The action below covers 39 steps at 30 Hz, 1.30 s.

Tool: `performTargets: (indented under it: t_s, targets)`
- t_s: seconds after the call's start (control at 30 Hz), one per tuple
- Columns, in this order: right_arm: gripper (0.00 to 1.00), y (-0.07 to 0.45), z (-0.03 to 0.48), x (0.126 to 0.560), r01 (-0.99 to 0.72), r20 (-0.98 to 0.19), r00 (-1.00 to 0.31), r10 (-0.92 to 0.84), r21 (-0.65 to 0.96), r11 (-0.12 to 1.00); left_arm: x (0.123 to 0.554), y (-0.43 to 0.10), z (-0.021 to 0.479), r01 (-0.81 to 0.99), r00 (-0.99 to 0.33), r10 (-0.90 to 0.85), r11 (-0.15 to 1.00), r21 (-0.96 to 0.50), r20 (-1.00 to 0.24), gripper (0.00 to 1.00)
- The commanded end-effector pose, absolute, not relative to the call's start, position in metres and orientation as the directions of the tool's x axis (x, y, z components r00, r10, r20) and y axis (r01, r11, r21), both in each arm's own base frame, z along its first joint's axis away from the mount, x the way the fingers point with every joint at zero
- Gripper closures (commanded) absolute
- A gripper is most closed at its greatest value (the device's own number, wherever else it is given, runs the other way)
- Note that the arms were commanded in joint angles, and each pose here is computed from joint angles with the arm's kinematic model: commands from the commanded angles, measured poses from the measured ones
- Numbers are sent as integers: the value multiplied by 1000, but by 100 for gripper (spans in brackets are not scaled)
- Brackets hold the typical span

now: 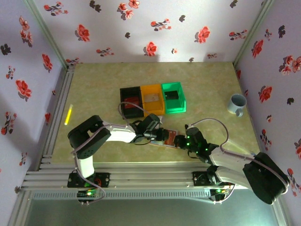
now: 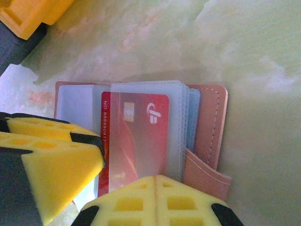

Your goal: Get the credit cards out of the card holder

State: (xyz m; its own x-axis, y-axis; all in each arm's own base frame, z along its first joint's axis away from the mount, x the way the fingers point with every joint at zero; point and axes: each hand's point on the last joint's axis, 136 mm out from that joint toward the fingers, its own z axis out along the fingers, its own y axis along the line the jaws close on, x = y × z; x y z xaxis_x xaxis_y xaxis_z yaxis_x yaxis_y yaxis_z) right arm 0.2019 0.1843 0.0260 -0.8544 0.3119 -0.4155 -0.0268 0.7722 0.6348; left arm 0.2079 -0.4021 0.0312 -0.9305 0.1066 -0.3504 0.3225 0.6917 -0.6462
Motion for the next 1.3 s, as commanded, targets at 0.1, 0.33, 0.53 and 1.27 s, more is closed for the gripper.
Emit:
performTargets:
  t_s: [0.1,0.33,0.53,1.27]
  targets:
    - [100,177,13,198,-24,-416,-862,290,605,796,191,-389,-1,328,-938,171,715,-617,-301,81]
    - [100,177,13,198,-26,-416,-862,291,608,793,189,-387,-2,340,-935,184,710,-616,-303,94]
    - [100,177,15,199,-26,-415,-862,292,612,791,189,-384,1,344,-933,179,706,-619,-313,100]
    - [100,180,24,197,-49,-414,-865,284,632,773,203,-371,27,322,-930,97,679,-660,-354,100]
